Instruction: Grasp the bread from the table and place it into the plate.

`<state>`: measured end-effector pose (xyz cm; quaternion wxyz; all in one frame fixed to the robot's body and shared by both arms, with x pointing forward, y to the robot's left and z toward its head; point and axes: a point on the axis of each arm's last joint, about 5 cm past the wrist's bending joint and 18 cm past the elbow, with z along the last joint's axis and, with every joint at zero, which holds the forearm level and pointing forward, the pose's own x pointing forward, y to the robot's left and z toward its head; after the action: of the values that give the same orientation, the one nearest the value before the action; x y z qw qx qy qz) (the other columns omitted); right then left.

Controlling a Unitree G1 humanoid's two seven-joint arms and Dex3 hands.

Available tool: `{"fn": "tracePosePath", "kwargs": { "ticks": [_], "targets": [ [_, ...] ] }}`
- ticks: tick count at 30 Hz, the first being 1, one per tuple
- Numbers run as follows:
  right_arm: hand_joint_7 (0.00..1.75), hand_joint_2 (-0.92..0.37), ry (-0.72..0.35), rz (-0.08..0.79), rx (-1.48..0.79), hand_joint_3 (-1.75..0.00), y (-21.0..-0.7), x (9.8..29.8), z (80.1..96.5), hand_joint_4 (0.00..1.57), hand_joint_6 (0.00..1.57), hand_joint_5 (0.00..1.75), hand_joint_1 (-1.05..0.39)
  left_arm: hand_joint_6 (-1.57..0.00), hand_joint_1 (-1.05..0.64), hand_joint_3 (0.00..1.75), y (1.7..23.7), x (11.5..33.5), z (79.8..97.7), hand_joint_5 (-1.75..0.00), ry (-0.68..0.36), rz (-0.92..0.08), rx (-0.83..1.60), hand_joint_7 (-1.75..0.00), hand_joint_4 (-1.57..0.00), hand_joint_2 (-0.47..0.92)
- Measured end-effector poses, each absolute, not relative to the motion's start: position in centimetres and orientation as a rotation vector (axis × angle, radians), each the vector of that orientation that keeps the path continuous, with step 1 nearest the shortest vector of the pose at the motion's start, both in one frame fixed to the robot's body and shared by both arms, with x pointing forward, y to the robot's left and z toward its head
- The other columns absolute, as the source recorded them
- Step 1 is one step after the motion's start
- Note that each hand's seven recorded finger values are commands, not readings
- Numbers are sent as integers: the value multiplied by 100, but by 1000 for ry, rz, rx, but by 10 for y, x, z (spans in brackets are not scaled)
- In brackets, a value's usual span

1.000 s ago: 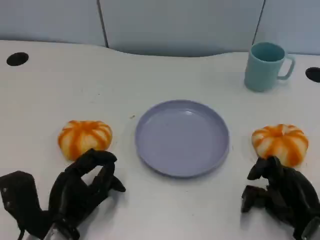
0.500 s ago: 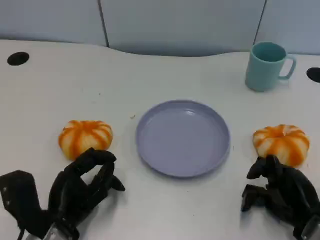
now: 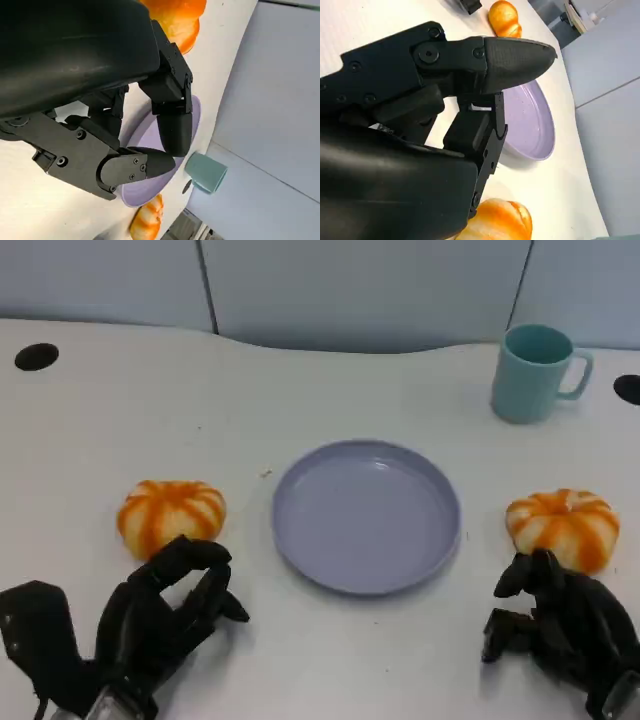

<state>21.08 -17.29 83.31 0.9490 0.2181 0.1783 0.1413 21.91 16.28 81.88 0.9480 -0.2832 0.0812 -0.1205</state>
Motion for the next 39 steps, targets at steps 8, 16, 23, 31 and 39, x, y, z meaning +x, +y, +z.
{"fn": "tracePosePath", "kwargs": {
  "ticks": [8,16,23,31,39],
  "targets": [
    [114,-92,359,276,451,-42,-168,211,834,125,111,119,-43,-49,-54,17,180,226,845,-73,-177,-291,-116,-8,-40,92],
    [115,-92,358,277,449,-46,-167,210,835,122,110,120,-44,-34,-63,10,196,236,879,-52,-432,-274,429,0,-15,92],
    [114,-92,356,282,446,-46,-166,210,834,122,111,122,-44,-29,-71,10,203,247,901,-44,-552,-257,846,0,-3,92],
    [113,-92,354,284,456,-45,-167,208,834,122,112,122,-45,-19,-73,8,199,255,917,-31,-513,-240,1339,-1,0,92],
    [112,-92,352,286,463,-45,-167,205,833,123,112,122,-44,-16,-75,2,186,270,926,-13,-385,-391,1503,-2,-3,88]
  ]
}}
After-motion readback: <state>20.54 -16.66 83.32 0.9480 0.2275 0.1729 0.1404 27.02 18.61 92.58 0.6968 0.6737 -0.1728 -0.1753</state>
